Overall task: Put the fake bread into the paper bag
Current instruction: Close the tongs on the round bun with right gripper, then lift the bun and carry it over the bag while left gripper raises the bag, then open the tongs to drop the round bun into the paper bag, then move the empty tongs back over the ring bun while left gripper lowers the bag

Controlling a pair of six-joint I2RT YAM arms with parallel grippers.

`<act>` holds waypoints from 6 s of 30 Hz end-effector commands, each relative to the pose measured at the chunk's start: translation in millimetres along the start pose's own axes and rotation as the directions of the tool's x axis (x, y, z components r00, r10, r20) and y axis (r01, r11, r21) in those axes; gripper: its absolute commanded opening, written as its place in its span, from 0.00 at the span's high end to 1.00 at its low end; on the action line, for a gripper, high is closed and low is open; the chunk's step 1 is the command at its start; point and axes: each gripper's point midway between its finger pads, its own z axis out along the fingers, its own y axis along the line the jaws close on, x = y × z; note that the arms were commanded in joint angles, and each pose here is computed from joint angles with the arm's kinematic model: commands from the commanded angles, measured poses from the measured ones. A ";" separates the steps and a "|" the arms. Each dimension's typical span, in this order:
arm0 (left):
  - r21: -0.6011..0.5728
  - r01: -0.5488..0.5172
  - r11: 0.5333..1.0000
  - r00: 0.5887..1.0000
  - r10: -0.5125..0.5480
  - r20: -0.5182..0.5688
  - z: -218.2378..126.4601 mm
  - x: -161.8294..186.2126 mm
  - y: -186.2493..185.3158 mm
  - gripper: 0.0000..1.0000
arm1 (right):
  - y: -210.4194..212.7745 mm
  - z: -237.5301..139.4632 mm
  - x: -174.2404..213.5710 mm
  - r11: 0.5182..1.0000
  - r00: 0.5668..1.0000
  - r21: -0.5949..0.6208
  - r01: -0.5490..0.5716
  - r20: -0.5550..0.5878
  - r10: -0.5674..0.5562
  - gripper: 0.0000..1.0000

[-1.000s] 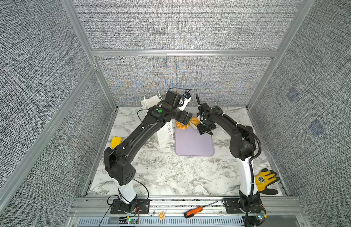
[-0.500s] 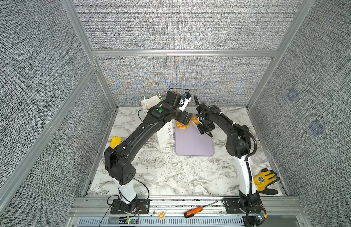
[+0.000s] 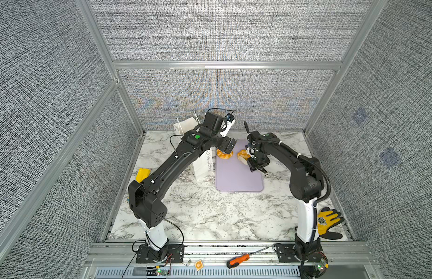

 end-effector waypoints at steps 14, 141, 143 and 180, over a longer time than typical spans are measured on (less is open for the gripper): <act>-0.010 0.029 1.000 0.995 -0.028 0.094 -32.2 -8.7 3.4 0.01 | 17.7 -35.5 -4.7 0.987 0.977 -0.129 -0.099 0.173 0.121 0.46; -0.245 0.269 0.932 0.946 -0.208 0.251 -185.2 30.4 54.7 0.01 | 210.0 -237.2 -67.7 0.966 0.745 -0.072 0.249 0.652 -0.144 0.29; -0.242 0.264 0.934 0.947 -0.204 0.248 -184.5 30.5 53.9 0.01 | 207.2 -244.1 -66.3 0.967 0.735 -0.068 0.246 0.663 -0.140 0.29; -0.096 0.224 0.970 0.959 -0.202 0.200 -150.3 30.6 26.9 0.01 | 55.0 -165.6 -17.3 0.989 0.839 -0.028 -0.145 0.526 0.138 0.29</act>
